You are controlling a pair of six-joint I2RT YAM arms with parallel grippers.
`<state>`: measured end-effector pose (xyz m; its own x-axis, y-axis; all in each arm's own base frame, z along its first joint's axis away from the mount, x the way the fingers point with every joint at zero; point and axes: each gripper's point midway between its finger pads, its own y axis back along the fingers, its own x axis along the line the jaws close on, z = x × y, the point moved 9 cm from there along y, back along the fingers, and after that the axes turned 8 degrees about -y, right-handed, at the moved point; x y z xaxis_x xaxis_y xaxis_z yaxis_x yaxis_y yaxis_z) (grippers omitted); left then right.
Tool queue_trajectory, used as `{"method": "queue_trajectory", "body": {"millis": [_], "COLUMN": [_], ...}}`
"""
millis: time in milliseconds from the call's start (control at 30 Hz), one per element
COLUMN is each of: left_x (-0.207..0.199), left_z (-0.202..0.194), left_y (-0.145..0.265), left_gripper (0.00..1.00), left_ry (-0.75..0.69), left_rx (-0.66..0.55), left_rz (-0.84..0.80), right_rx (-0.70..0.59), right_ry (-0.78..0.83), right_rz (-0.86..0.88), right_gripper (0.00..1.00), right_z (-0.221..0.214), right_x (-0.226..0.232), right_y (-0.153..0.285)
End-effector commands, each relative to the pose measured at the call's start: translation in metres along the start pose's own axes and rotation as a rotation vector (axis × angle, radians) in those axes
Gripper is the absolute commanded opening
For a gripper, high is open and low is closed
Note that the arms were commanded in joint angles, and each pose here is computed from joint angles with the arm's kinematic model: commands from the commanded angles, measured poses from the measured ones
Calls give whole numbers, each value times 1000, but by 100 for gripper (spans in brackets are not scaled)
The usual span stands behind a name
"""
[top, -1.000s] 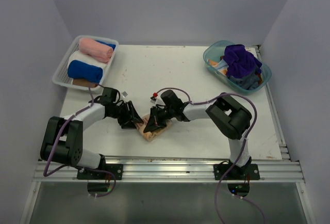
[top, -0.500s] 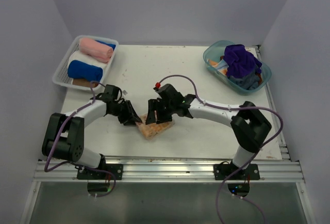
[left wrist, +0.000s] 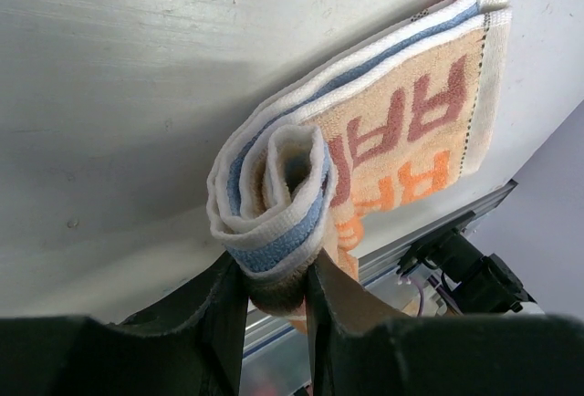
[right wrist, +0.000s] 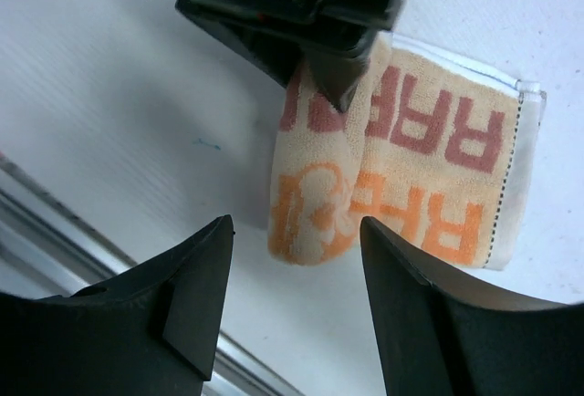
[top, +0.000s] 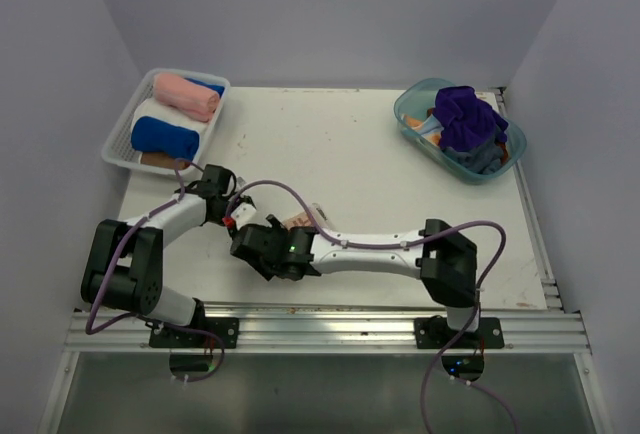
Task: Roll the towels
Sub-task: Roll the towel
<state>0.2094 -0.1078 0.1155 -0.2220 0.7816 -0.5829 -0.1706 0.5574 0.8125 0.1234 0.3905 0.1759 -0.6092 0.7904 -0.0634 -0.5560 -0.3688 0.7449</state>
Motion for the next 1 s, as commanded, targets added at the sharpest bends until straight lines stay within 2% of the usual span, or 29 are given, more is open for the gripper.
{"method": "queue_trajectory", "body": {"millis": [0, 433, 467, 600, 667, 733, 767, 833, 967], "left_x": [-12, -12, -13, -15, -17, -22, -24, -28, -36], "left_z": [8, 6, 6, 6, 7, 9, 10, 15, 20], "left_y": [6, 7, 8, 11, 14, 19, 21, 28, 38], "left_gripper": [32, 32, 32, 36, 45, 57, 60, 66, 72], "left_ry": [-12, -4, -2, -6, -13, -36, -44, -56, -89], "left_rx": [-22, -19, -20, -27, -34, -45, -45, -61, -87], "left_rz": [-26, -31, -32, -36, -41, -54, -69, -87, -104], "right_rx": [-43, 3, 7, -8, -4, -19, 22, -6, 9], "right_ry": [175, 264, 261, 200, 150, 61, 35, -80, -275], "right_rz": [-161, -243, -246, -228, -185, -129, -45, 44, 220], "right_gripper": [61, 60, 58, 12, 2, 0, 0, 0, 0], "right_z": [1, -28, -29, -28, -24, -11, -17, -6, -11], "right_x": [-2, 8, 8, 10, 5, -3, -3, -12, -34], "right_y": [-2, -54, -56, -57, -52, -46, -46, -45, -35]}}
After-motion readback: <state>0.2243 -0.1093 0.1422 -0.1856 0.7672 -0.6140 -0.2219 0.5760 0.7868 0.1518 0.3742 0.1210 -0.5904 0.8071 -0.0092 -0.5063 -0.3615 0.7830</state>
